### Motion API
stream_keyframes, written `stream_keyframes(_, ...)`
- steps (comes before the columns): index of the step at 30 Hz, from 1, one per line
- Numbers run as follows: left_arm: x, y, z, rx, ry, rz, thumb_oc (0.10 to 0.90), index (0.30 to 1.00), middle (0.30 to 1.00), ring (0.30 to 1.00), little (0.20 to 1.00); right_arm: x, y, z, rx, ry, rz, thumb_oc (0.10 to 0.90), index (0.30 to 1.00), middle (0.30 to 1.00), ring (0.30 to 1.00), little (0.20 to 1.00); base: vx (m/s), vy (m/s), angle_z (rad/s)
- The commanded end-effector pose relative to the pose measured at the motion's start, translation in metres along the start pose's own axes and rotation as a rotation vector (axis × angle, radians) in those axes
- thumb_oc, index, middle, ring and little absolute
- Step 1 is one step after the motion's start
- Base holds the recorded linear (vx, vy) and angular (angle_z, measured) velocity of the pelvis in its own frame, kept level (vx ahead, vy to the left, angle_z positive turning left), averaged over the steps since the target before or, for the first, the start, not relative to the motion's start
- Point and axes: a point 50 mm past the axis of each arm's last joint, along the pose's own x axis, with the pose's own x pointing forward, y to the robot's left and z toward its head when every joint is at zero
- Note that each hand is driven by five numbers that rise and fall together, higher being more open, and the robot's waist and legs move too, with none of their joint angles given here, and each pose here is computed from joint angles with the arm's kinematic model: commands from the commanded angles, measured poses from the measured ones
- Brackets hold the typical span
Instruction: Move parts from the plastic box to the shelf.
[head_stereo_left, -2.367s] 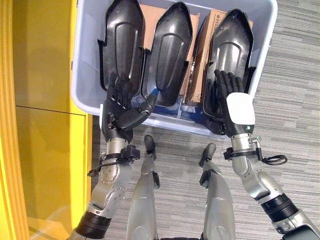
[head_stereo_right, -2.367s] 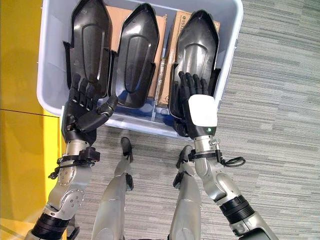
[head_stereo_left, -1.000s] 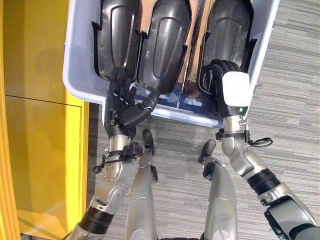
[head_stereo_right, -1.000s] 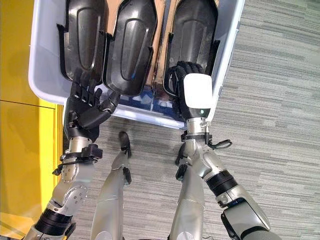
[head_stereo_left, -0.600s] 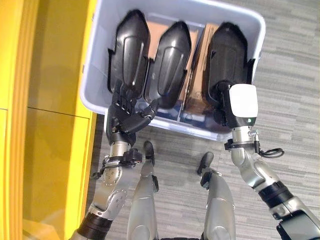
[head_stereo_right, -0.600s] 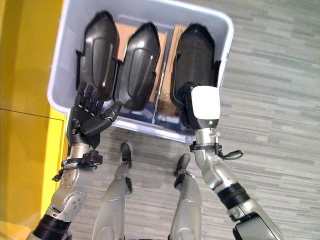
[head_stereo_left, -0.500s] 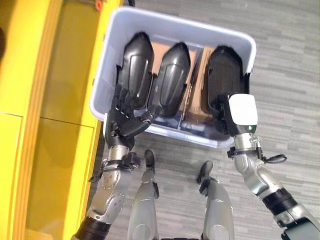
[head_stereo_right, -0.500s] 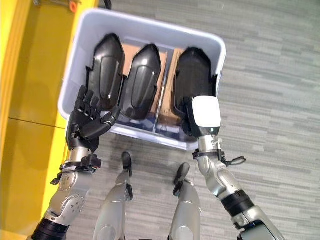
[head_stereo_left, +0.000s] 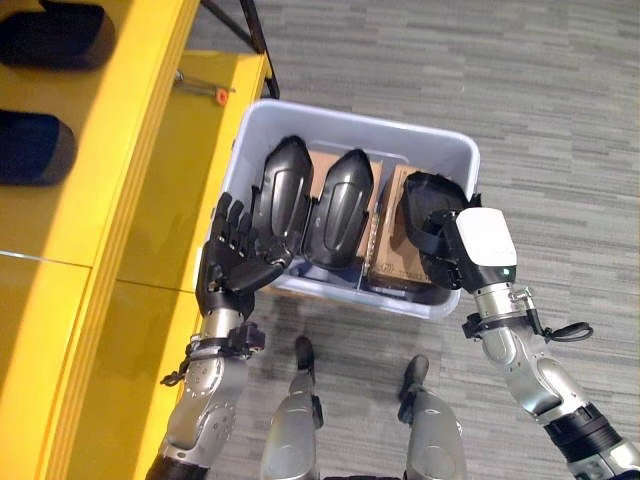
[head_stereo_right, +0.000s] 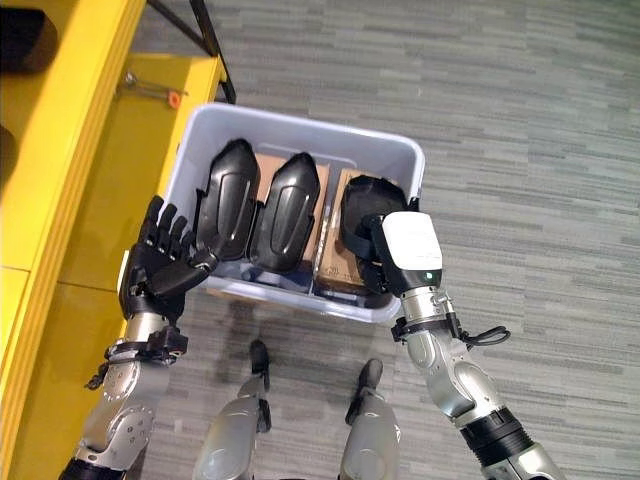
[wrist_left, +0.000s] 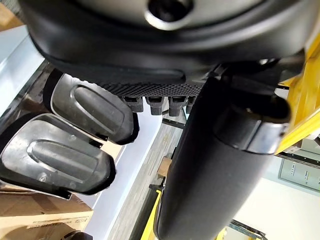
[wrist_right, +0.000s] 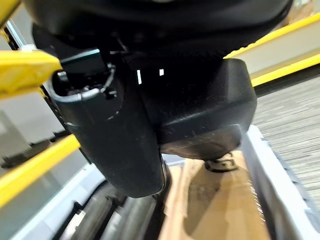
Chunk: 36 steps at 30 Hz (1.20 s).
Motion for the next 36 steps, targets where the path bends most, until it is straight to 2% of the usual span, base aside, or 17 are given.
stream_keyframes(1,-0.002,-0.006,0.028,-0.032,-0.143,-0.091,0.900,1.000,1.000,1.000,1.000,0.020,-0.044,0.024,0.059,-0.162,-0.208,0.400,0.300,0.300,0.300,0.300,0.07,-0.025,-0.03)
stream_keyframes(16,-0.014,0.011,0.009,-0.028,-0.029,-0.049,0.900,1.000,1.000,1.000,1.000,0.028,-0.081,0.026,0.022,-0.234,-0.266,0.400,0.300,0.300,0.300,0.300,0.05,-0.030,-0.03)
stream_keyframes(36,-0.027,0.025,-0.005,-0.035,0.045,0.032,0.900,1.000,1.000,1.000,1.000,0.046,-0.098,0.028,-0.039,-0.275,-0.277,0.400,0.300,0.300,0.300,0.300,-0.02,-0.085,-0.04)
